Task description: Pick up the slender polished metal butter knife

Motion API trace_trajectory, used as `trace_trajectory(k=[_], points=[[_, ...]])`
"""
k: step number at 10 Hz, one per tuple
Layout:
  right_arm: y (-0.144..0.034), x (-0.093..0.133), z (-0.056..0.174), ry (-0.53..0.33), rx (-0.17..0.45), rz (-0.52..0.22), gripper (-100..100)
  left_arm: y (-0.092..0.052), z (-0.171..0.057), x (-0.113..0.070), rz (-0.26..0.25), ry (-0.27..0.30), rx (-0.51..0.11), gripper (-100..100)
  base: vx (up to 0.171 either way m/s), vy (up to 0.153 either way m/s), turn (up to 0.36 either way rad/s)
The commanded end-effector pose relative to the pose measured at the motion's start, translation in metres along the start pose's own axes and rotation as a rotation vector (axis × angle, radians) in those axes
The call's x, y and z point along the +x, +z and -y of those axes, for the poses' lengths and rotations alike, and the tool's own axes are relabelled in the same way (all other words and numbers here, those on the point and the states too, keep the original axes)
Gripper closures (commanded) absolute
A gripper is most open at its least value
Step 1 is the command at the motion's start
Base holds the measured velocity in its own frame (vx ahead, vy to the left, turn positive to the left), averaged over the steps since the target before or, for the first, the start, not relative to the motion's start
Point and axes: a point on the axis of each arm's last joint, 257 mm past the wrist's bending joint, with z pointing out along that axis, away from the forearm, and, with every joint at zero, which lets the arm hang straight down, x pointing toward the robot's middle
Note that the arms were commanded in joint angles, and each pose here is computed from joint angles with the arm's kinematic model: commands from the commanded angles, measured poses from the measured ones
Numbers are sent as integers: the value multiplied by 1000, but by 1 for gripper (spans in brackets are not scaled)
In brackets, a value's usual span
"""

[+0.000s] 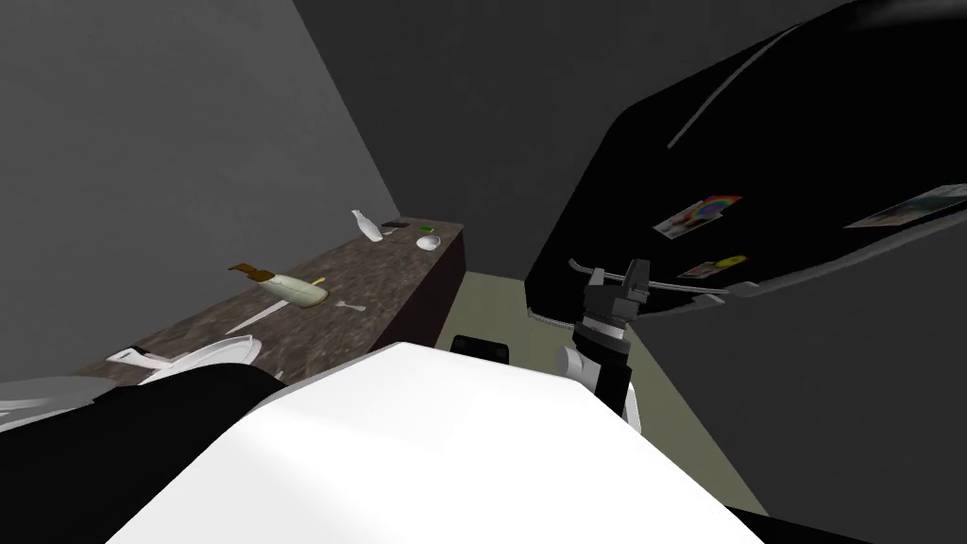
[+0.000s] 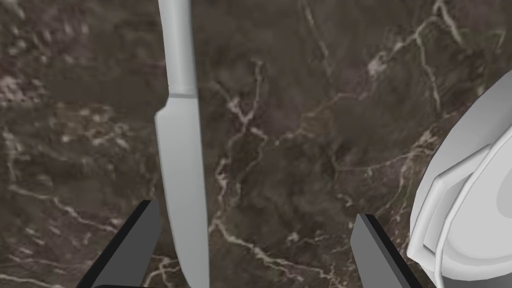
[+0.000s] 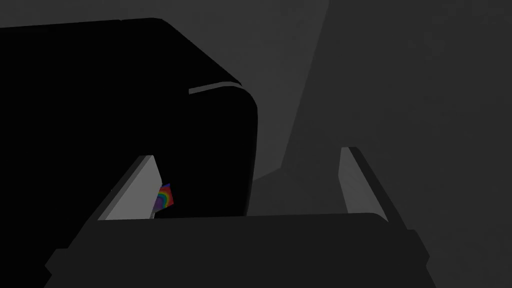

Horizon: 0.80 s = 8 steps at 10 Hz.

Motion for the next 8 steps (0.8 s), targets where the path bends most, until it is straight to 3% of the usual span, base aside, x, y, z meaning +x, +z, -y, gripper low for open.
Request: trace_trajectory(k=[1, 2, 3, 6, 7, 8], points=[[0, 0, 0, 0, 0, 0, 0, 3, 0, 13, -6, -31, -1, -100, -100, -4, -242], [0, 0, 0, 0, 0, 0, 0, 4, 3, 29, -16, -74, -2, -100, -90, -18, -336], [0, 0, 0, 0, 0, 0, 0, 4, 3, 29, -16, -74, -2, -100, -65, -14, -141], [0, 0, 0, 0, 0, 0, 0, 6, 12, 79, -49, -205, -10, -100, -118, -36, -366], [0, 0, 0, 0, 0, 0, 0, 6, 9, 65, -41, -176, -8, -100, -75, -21, -89], [0, 0, 0, 0, 0, 0, 0, 6, 9, 66, -42, -182, -8, 100, -12, -5, 18]])
